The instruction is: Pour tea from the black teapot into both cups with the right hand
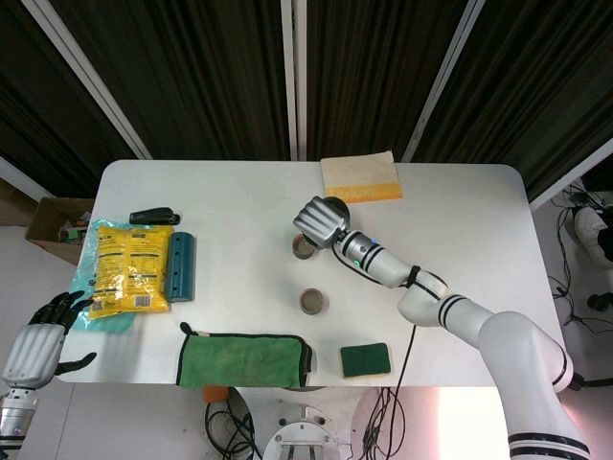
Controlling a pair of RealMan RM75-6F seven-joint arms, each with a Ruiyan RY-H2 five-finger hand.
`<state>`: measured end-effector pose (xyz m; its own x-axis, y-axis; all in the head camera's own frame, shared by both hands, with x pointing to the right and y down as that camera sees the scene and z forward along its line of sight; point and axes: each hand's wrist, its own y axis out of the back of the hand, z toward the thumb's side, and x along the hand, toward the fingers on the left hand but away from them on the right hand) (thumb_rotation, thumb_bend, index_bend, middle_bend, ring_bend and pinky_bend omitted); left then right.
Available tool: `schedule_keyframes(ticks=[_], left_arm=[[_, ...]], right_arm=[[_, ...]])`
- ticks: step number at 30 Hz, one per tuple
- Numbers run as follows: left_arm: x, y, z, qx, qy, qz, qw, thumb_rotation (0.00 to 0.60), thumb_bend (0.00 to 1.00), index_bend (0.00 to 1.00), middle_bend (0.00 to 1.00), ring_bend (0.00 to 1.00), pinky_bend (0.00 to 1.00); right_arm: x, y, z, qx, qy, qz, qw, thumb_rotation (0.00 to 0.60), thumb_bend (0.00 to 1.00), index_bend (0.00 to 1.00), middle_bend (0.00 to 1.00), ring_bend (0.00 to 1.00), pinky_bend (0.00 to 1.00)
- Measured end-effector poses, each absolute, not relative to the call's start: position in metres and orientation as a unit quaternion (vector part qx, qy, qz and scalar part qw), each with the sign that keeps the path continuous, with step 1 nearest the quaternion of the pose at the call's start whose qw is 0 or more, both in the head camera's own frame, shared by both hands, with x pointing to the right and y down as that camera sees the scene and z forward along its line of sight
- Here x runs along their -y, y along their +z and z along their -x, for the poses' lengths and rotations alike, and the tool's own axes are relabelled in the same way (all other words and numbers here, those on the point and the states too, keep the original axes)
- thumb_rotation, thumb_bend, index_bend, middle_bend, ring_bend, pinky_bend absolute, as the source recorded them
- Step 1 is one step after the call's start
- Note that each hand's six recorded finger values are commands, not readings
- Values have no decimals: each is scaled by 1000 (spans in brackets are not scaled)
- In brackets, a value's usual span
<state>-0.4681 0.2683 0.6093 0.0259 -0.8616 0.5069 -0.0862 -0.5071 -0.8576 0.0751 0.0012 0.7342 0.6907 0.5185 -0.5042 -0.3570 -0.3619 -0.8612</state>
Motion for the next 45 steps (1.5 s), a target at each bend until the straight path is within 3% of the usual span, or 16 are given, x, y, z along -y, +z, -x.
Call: schedule_keyframes(ticks=[45], left_arm=[[-268,609,468,-372,-589,638,329,600,71,209,107,89,218]], right_arm=[[-3,732,-67,33,393,708,586,600,477,1000,1000,1000,769]])
